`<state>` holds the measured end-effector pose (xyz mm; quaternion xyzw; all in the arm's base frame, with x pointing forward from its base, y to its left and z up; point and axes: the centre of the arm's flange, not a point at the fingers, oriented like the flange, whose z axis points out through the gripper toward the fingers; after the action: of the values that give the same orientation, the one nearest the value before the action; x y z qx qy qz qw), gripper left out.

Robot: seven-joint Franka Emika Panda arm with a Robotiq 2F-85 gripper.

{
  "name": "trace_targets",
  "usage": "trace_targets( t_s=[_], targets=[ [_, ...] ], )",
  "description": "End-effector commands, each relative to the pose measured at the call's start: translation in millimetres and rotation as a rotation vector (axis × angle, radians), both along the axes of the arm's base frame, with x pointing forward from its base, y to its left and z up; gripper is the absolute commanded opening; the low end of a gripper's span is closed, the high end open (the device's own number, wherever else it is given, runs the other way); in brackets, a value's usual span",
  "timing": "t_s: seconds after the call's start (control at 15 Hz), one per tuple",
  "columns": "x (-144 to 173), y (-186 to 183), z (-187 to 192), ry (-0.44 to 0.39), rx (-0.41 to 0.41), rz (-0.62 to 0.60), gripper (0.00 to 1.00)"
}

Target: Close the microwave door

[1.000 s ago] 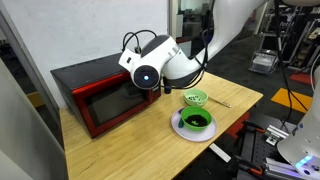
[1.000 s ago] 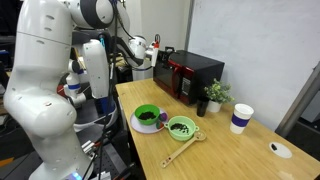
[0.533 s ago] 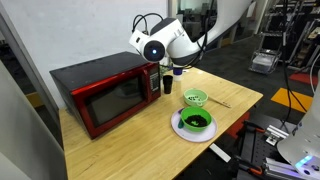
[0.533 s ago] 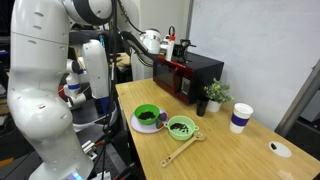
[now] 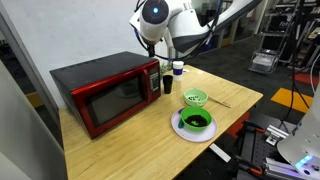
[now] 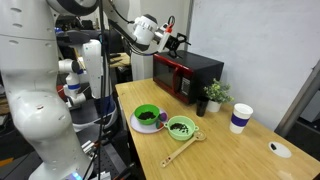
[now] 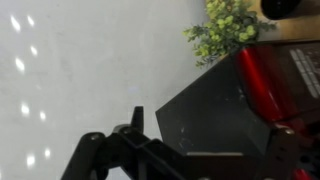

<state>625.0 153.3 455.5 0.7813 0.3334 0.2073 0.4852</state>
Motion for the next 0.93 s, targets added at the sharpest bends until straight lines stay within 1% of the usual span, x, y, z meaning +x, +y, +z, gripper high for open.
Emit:
trace_targets(
  t_s=[0.0, 0.2, 0.47, 0.8, 0.87],
  targets=[
    [-67, 14, 38, 0.110, 0.177, -0.046, 1.00],
    [-112, 26, 43, 0.172, 0.361, -0.120, 1.00],
    [-156, 21, 34, 0.263, 0.603, -0.234, 1.00],
    [-184, 2, -1, 0.371, 0.895, -0.379, 1.00],
    [-187, -1, -13, 0.352, 0.952, -0.402, 1.00]
  ],
)
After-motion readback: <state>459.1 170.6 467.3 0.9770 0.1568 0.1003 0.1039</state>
